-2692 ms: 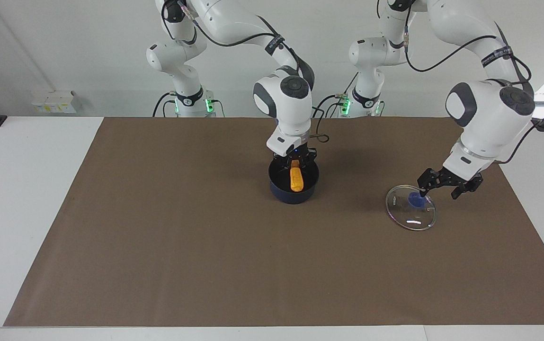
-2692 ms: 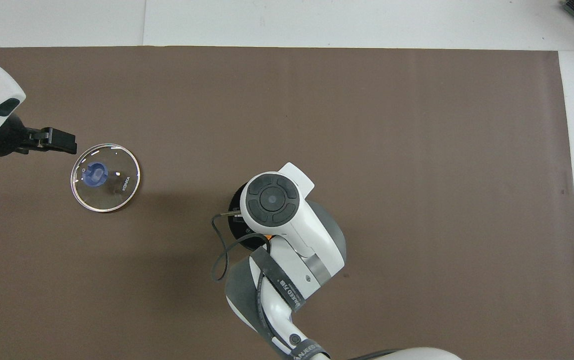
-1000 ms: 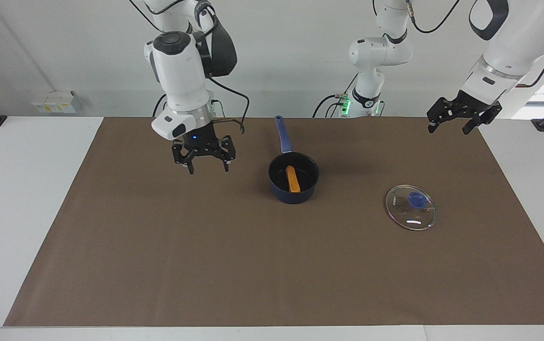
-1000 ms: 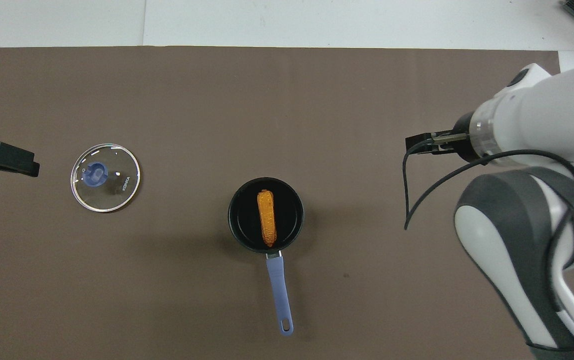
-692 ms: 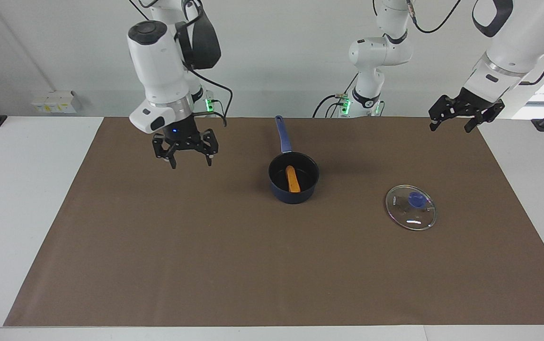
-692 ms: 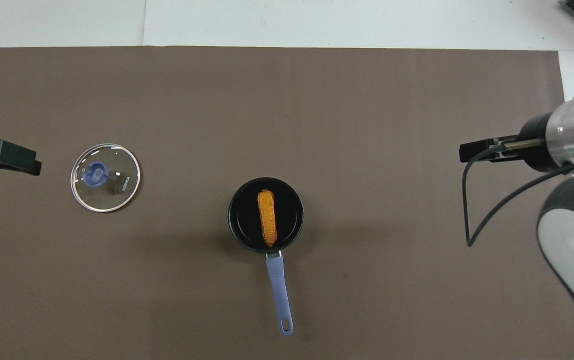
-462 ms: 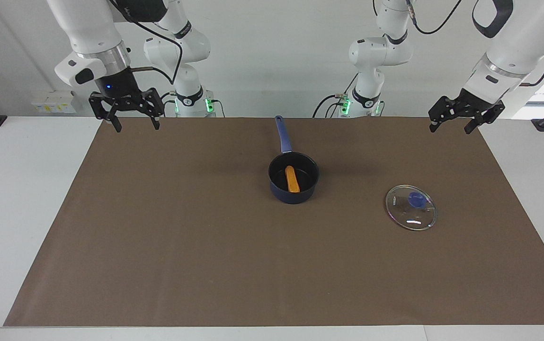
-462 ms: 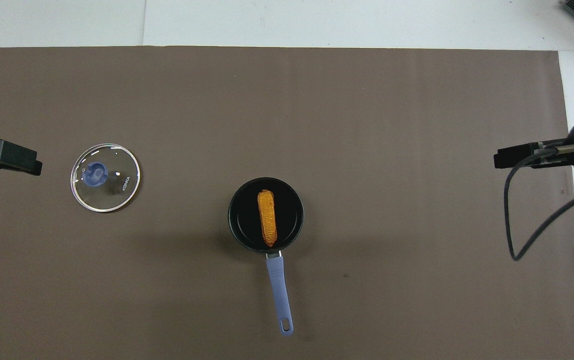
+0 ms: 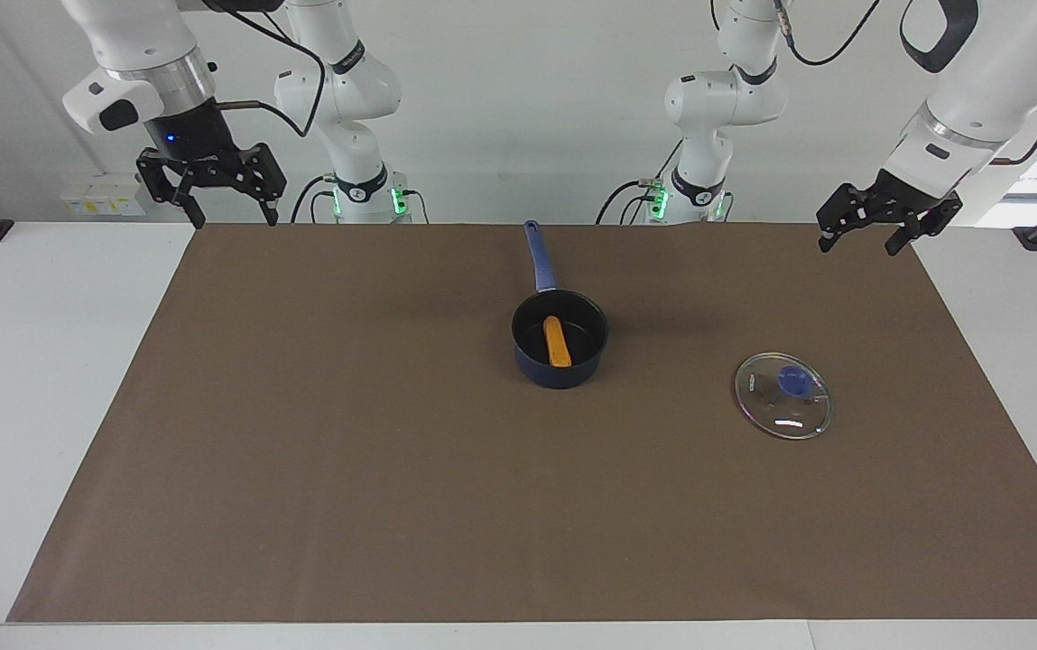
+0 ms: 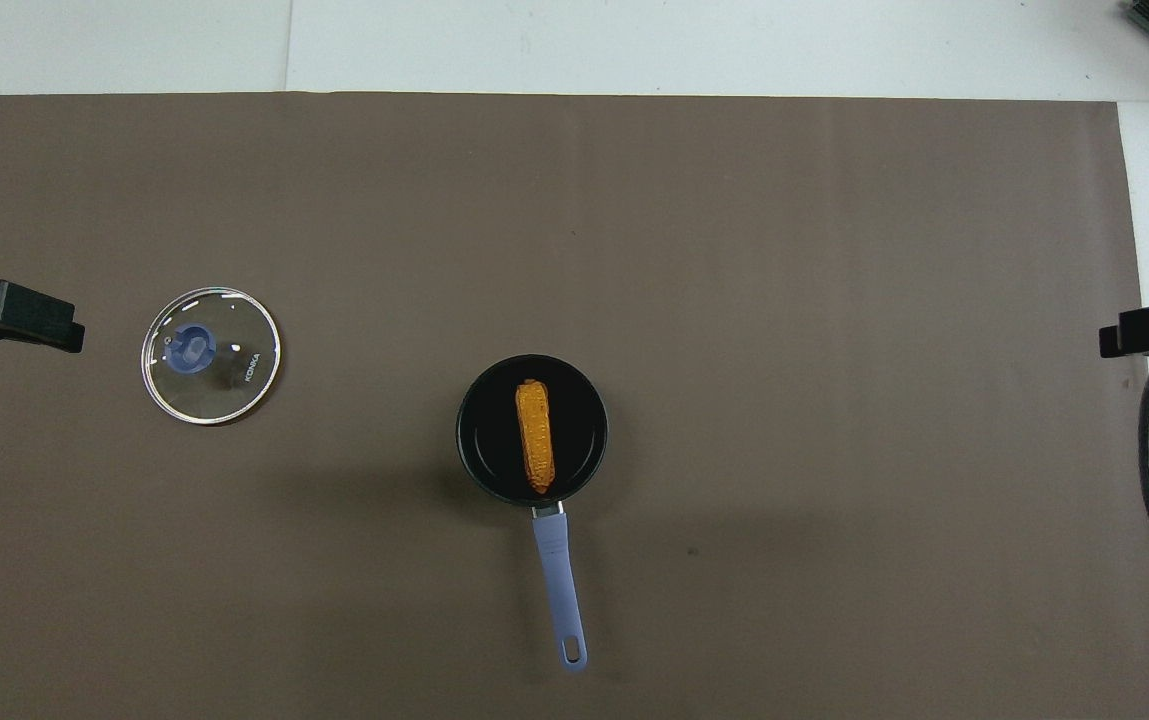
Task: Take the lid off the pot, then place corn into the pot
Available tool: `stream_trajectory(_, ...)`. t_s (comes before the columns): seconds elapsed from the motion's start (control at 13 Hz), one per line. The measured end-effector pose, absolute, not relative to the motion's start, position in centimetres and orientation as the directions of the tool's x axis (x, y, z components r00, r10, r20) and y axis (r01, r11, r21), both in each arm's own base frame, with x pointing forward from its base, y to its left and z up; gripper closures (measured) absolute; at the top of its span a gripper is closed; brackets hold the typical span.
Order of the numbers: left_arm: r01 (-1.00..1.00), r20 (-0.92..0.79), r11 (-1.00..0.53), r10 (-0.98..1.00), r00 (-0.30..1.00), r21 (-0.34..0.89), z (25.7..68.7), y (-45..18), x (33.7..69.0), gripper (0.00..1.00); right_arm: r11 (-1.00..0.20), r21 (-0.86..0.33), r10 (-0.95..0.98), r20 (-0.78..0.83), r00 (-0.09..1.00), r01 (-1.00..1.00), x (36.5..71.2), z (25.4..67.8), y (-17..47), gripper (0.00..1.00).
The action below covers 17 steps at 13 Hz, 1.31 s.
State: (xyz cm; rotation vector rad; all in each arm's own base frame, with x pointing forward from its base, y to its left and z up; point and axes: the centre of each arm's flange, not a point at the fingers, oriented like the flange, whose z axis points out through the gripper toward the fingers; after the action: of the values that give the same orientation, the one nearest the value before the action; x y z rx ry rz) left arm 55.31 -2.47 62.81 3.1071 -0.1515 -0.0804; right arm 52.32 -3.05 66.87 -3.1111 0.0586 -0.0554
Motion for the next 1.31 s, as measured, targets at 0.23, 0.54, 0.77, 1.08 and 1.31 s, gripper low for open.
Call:
stream_trajectory(0.23,-0.096,-0.057,-0.995,-0.097,0.994,0.026,62.7,-2.4,55.3,0.0,-0.999,-0.032,-0.026,-0.02,0.999,-0.027,51.5,66.6,-3.0,0.0)
stream_trajectory(0.54,-0.096,-0.058,-0.995,-0.097,0.994,0.025,62.7,-2.4,55.2,0.0,-0.999,-0.036,0.007,-0.026,1.0,0.006,50.8,66.4,-4.4,0.0)
stream_trajectory(0.77,-0.096,-0.058,-0.995,-0.097,0.994,0.025,62.7,-2.4,55.2,0.0,-0.999,-0.034,0.006,-0.012,1.0,0.006,50.9,66.5,-4.5,0.0)
stream_trajectory(1.08,-0.096,-0.058,-0.995,-0.097,0.994,0.025,62.7,-2.4,55.2,0.0,-1.0,-0.021,0.013,0.004,1.0,0.013,51.0,66.8,-4.3,0.0)
stream_trajectory(1.31,-0.096,-0.058,-0.995,-0.097,0.994,0.025,62.7,-2.4,55.2,0.0,-0.999,0.017,0.038,0.029,0.999,0.037,51.2,67.6,-3.2,0.0)
